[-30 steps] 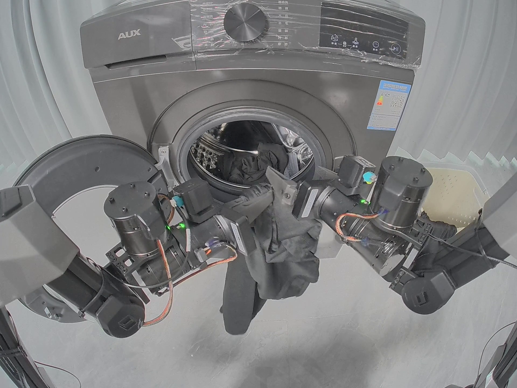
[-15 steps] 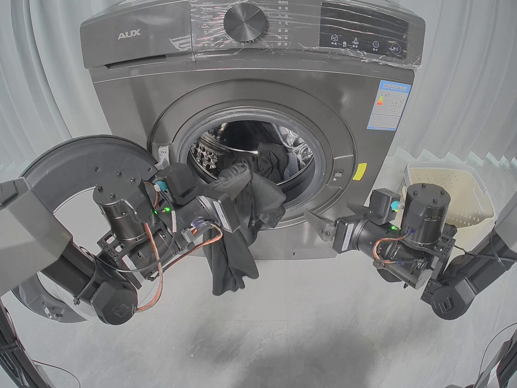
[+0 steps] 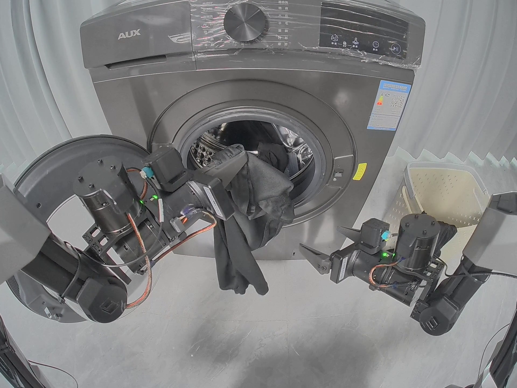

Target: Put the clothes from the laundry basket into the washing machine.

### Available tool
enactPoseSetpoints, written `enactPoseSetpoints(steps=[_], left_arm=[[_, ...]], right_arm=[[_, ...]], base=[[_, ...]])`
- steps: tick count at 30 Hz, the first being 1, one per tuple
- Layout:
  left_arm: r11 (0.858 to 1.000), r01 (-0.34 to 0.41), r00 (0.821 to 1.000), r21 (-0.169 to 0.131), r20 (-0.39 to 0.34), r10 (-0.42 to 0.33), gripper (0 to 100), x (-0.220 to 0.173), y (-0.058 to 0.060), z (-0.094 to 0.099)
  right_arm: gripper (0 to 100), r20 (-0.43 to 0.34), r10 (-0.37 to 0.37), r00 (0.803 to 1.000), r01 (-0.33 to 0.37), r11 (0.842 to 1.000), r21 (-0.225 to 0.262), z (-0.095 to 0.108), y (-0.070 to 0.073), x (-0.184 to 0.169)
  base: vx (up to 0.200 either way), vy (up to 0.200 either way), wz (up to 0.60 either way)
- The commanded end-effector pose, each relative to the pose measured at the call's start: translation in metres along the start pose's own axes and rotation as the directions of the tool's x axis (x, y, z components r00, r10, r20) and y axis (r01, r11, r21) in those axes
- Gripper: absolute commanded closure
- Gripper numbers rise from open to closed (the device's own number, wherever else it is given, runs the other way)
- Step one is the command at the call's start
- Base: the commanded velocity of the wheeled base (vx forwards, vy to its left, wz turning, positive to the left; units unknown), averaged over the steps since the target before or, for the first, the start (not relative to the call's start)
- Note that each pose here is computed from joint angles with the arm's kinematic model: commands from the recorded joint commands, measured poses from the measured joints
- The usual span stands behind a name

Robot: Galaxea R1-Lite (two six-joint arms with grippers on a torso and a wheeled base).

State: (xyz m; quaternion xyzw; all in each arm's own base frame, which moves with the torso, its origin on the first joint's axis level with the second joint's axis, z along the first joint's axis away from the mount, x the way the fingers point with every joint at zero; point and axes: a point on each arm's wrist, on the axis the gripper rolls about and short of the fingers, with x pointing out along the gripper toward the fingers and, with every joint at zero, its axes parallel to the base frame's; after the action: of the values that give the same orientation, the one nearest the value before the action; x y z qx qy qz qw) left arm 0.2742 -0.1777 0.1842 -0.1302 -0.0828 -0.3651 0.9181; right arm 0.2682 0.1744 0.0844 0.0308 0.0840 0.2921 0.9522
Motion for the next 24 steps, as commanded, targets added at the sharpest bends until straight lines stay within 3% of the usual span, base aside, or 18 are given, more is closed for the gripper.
enactPoseSetpoints(steps=[1,5,7,17,24], left_arm=[[1.000,0.017,1.000,-0.002,0.020,-0.017,100,-0.003,-0.006,0.008],[1.000,0.026,1.000,-0.007,0.018,-0.026,100,-0.003,-0.009,0.007],[0.999,0.041,0.999,-0.010,0.017,-0.041,100,-0.004,-0.014,0.008],[0.998,0.058,0.998,-0.018,0.002,-0.058,100,-0.006,-0.021,0.004],[0.998,0.062,0.998,-0.017,0.010,-0.062,100,-0.008,-0.022,0.007]], right_arm=[[0,-0.026,0.028,0.999,-0.028,1.000,-0.013,-0.018,0.001,0.017],[0,-0.010,0.045,0.999,-0.045,0.999,-0.016,-0.016,0.005,0.023],[0,0.013,0.092,0.996,-0.092,0.996,-0.020,-0.013,0.012,0.031],[0,0.071,0.155,0.985,-0.153,0.988,-0.036,-0.012,0.013,0.056],[0,0.088,0.153,0.984,-0.150,0.988,-0.039,-0.013,0.009,0.066]], base=[[0.000,0.000,0.00],[0.000,0.000,0.00],[0.000,0.000,0.00],[0.000,0.000,0.00],[0.000,0.000,0.00]])
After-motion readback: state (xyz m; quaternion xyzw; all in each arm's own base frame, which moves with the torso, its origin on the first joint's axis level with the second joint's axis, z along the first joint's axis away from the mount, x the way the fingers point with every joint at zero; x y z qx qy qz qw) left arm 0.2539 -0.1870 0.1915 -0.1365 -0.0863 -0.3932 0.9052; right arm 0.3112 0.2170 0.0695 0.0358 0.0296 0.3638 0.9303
